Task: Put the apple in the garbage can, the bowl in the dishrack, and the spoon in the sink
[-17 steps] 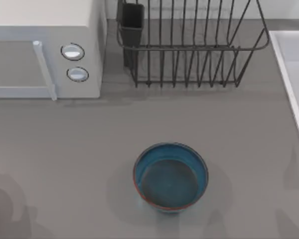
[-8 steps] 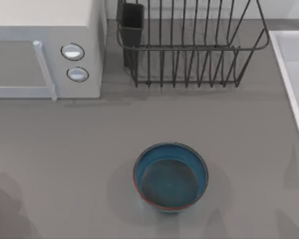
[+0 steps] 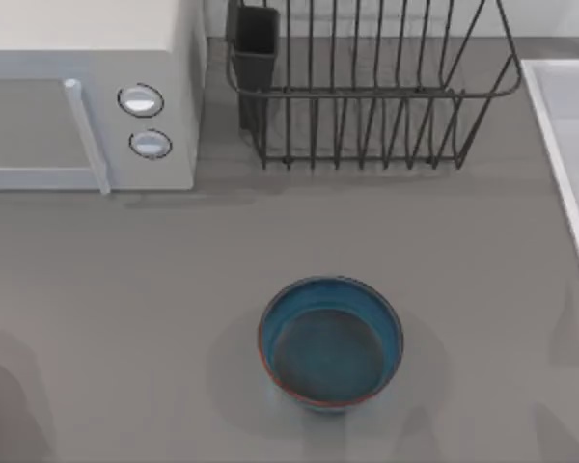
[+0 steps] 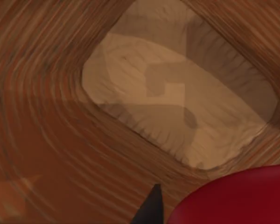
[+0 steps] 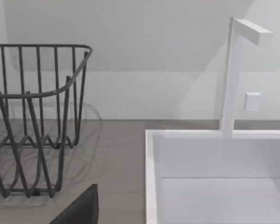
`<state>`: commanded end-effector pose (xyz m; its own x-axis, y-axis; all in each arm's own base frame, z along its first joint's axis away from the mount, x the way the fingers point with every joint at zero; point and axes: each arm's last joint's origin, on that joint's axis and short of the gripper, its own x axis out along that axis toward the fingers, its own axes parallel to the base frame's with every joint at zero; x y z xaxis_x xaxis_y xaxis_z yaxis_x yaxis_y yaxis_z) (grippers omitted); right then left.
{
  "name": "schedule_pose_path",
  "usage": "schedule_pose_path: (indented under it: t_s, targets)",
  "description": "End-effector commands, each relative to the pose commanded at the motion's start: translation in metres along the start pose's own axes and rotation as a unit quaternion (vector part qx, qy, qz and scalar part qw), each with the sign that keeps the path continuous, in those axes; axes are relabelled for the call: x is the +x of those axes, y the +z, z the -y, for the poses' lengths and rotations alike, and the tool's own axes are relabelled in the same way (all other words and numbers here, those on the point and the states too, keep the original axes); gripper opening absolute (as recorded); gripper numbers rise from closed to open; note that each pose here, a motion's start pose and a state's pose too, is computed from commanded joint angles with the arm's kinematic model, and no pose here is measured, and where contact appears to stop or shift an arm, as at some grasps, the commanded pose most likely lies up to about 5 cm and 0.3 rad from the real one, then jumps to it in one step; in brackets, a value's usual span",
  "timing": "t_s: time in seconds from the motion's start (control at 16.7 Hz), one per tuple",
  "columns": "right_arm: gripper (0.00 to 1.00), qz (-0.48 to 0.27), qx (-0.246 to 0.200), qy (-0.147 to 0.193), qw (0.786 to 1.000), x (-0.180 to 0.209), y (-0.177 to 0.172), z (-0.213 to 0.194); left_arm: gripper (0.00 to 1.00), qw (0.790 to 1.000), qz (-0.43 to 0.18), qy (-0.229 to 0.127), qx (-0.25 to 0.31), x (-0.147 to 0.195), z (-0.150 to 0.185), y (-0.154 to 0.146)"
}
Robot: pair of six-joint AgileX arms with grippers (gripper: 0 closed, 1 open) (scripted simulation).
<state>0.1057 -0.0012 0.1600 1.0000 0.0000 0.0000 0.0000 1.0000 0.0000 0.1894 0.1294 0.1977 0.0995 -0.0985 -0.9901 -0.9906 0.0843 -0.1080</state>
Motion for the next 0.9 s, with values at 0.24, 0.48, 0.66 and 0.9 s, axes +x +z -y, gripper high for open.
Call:
schedule_pose_path:
  t_s: [0.24, 0.48, 0.66, 0.9]
  targets:
    - [1.0, 0.0, 0.0, 0.0, 1.0, 0.0, 0.0, 0.0, 0.3, 1.0, 0.0, 0.0, 0.0, 0.0, 0.0, 0.0]
    - [1.0, 0.0, 0.0, 0.0, 1.0, 0.0, 0.0, 0.0, 0.6, 1.0, 0.0, 0.0, 0.0, 0.0, 0.0, 0.0]
    - [1.0, 0.0, 0.0, 0.0, 1.0, 0.0, 0.0, 0.0, 0.83, 1.0, 0.0, 0.0, 0.0, 0.0, 0.0, 0.0]
    - [1.0, 0.0, 0.0, 0.0, 1.0, 0.0, 0.0, 0.0, 1.0, 1.0, 0.0, 0.0, 0.0, 0.0, 0.0, 0.0]
